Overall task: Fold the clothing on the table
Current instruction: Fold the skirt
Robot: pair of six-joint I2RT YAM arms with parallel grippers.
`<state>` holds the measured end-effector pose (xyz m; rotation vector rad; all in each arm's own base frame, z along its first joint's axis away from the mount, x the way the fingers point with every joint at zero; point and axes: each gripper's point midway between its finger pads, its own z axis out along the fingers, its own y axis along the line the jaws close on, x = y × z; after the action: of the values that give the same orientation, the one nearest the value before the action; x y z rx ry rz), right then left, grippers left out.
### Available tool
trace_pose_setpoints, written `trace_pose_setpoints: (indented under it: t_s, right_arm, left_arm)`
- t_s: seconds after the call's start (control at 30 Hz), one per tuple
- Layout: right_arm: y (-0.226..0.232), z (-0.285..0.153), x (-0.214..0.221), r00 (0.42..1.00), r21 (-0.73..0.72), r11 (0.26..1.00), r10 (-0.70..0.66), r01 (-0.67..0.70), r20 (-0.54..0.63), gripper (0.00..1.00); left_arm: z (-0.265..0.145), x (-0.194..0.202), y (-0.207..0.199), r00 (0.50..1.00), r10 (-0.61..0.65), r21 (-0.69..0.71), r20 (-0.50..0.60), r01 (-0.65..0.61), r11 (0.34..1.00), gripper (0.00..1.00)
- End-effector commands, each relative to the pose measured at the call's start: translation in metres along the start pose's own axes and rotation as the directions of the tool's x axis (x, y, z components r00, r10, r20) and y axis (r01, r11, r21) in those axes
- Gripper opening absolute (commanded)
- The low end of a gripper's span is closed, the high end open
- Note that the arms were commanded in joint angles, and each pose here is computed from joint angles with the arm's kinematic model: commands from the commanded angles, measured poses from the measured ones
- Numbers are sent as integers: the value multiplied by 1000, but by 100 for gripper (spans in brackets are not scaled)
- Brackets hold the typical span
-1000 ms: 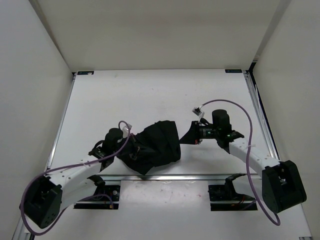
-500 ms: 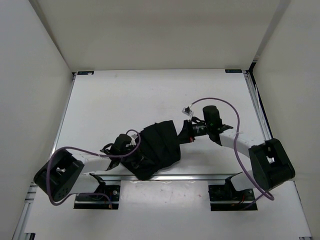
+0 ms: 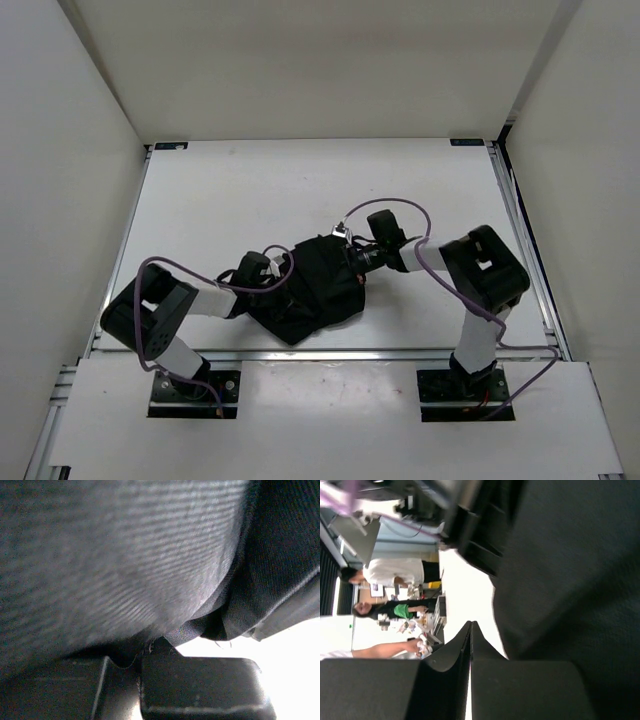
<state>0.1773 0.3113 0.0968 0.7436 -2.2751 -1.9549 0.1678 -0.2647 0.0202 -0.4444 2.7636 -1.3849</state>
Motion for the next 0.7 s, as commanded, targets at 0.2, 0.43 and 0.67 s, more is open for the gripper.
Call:
trace_pose_setpoints:
  t_s: [0.2, 0.43, 0.67]
  right_arm:
    - [-83, -30, -54, 991, 303, 953, -11, -31, 134, 0]
    - [-92, -31, -68, 994, 304, 953, -30, -4, 106, 0]
    - [-37, -36, -73, 974, 224, 971, -127, 83, 188, 1]
  left_arm:
    - [-11, -31, 6, 998, 29, -15, 59, -28, 999, 3]
    - [-4, -59, -8, 998, 43, 7, 51, -43, 999, 2]
    - [-4, -85, -37, 993, 98, 28, 70, -100, 995, 6]
